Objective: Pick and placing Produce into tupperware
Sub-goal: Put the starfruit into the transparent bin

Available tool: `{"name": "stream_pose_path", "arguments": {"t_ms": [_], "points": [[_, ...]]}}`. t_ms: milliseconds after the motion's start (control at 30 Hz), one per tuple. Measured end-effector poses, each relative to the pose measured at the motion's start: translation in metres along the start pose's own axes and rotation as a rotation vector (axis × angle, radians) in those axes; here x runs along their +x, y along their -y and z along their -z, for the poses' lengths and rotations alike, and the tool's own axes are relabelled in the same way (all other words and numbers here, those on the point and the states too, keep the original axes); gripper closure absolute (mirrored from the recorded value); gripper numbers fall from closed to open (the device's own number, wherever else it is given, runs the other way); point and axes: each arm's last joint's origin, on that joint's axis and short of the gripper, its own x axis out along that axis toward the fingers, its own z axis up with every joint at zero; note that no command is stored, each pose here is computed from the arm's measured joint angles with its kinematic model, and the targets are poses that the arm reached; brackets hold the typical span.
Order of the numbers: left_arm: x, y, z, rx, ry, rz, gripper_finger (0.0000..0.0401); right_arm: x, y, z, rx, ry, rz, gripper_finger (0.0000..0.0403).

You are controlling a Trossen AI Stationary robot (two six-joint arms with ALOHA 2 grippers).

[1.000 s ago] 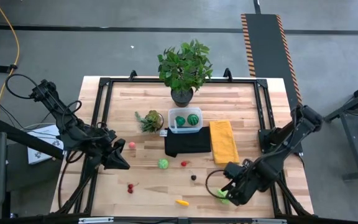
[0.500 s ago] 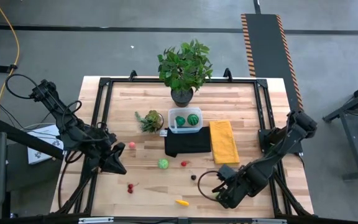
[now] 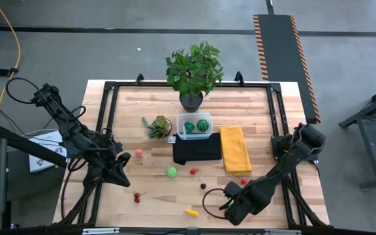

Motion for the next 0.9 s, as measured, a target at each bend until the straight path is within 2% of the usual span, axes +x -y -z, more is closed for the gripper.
{"name": "stream_pose_path", "arguments": {"t_ms": [233,900], "points": [[0.000,-0.003,0.003,-0.010,-0.035,-0.018,0.0400,0.018,-0.007,-0.003,0.002,-0.002,0.006,0.0059],[0.000,-0.003,0.003,-0.010,-0.036,-0.020,0.0400,0.054,-0.008,-0.007,0.024,-0.028,0.118,0.0058]]}}
